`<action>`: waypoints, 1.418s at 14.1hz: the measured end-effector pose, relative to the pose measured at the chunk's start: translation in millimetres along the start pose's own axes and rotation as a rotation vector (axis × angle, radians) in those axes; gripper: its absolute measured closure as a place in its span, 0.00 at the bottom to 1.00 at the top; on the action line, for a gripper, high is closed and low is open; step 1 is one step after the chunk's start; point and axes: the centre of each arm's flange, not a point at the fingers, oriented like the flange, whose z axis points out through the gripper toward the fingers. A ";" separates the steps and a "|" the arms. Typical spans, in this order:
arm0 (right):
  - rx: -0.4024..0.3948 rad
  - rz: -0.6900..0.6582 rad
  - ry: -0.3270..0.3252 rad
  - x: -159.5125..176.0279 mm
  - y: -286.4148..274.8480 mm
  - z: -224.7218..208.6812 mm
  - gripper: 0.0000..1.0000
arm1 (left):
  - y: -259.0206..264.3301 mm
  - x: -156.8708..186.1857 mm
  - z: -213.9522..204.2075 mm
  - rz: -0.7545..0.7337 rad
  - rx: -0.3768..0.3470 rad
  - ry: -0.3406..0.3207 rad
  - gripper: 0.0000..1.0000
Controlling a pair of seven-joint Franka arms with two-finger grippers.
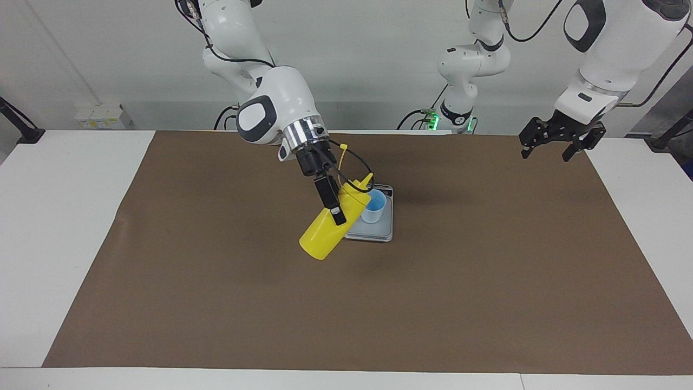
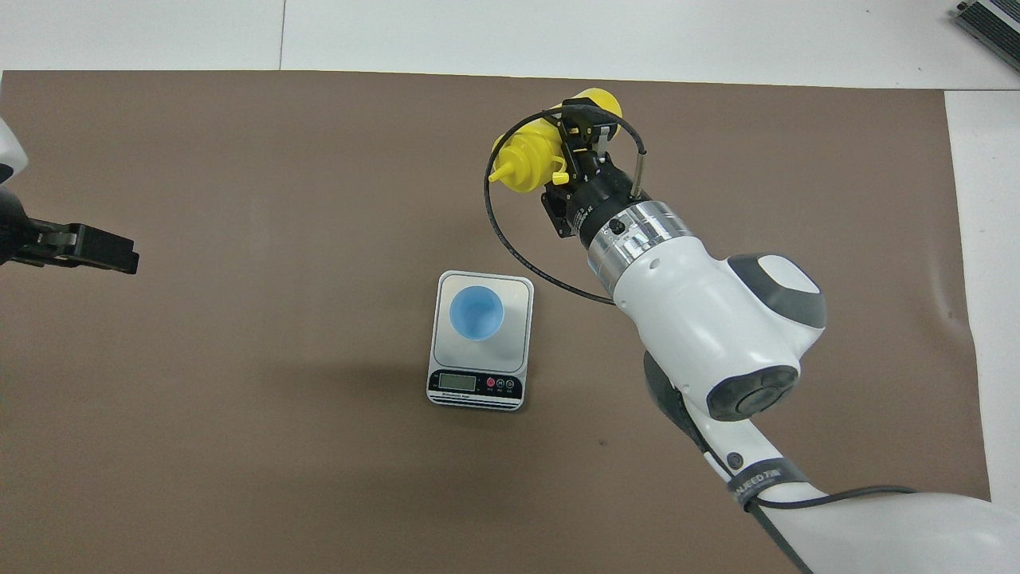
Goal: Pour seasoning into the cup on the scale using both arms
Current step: 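Turn the bottle upright and carry it back beside the scale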
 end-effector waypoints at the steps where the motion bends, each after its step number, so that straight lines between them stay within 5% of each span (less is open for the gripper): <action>1: 0.009 0.040 -0.006 -3.4 -6.3 -3.8 0.46 | 0.0 0.0 0.0 0.000 0.000 0.000 0.00; 8: -0.025 0.316 0.046 -35.8 -34.5 -12.3 0.46 | 0.0 0.0 0.0 0.000 0.000 0.000 0.00; 13: -0.099 0.386 0.129 -46.8 -33.5 -8.3 0.46 | 0.0 0.0 0.0 -0.001 0.000 0.000 0.00; 20: -0.341 0.597 0.245 -34.8 -55.2 -12.2 0.46 | 0.0 0.0 0.0 -0.001 0.000 0.000 0.00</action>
